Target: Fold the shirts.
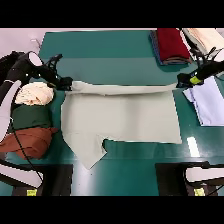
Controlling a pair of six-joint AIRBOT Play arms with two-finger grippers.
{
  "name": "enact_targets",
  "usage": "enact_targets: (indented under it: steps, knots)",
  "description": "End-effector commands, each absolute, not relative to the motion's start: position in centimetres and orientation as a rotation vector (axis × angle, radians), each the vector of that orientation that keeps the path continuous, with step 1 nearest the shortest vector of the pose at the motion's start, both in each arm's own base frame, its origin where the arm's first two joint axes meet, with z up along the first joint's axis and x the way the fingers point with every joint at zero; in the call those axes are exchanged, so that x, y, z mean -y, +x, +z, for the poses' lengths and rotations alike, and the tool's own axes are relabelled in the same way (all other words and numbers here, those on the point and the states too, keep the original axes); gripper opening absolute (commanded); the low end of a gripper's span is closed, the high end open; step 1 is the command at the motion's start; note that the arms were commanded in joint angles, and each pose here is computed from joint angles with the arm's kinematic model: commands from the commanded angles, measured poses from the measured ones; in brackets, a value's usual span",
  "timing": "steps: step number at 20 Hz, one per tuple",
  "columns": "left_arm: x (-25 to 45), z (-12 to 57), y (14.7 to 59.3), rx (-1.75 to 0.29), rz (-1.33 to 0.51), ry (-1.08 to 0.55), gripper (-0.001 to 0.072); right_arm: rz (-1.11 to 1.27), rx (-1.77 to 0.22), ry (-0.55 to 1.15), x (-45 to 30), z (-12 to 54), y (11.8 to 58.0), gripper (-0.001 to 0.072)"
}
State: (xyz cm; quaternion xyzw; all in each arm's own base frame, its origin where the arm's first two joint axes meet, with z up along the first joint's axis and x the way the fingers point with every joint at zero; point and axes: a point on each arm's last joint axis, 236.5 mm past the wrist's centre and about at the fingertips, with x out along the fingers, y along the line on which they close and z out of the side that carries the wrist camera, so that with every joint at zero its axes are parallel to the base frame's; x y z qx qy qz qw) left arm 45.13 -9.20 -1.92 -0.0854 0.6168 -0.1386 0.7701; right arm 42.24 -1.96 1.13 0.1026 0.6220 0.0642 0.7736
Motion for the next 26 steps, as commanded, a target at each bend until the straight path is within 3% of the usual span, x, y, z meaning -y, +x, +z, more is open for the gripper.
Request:
enact_targets:
  steps: [1, 2, 3, 6, 13, 16, 22, 26]
  knots:
    - [9.2, -3.8, 43.6, -1.396, -0.275, -0.220, 0.0509, 0.149, -1.341, 0.284, 1.0, -0.2, 41.3, 0.0394]
    - [9.2, -3.2, 43.4, -1.396, -0.257, -0.240, 0.0550, 0.157, -1.327, 0.306, 0.8, 0.3, 41.5, 0.0402]
    - [9.2, -2.3, 43.0, -1.393, -0.261, -0.237, 0.0493, 0.166, -1.307, 0.328, 0.6, 1.3, 41.4, 0.0400]
    - [8.3, 1.1, 40.2, -1.360, -0.247, -0.198, 0.0491, 0.194, -1.267, 0.324, 0.0, 4.9, 39.9, 0.0386]
    - [7.6, -3.5, 22.8, -1.518, -0.141, -0.309, 0.0491, 0.224, -1.115, 0.249, -2.1, 9.2, 36.7, 0.0386]
    - [8.5, -5.6, 18.3, -1.555, -0.132, -0.394, 0.0491, 0.224, -1.124, 0.254, -2.4, 8.4, 36.1, 0.0386]
    - [11.7, -7.6, 17.1, -1.552, -0.176, -0.589, 0.0490, 0.226, -1.145, 0.259, -2.4, 7.9, 35.9, 0.0386]
    - [14.1, -8.3, 17.5, -1.499, -0.234, -0.616, 0.0490, 0.229, -1.151, 0.260, -2.4, 7.9, 35.8, 0.0386]
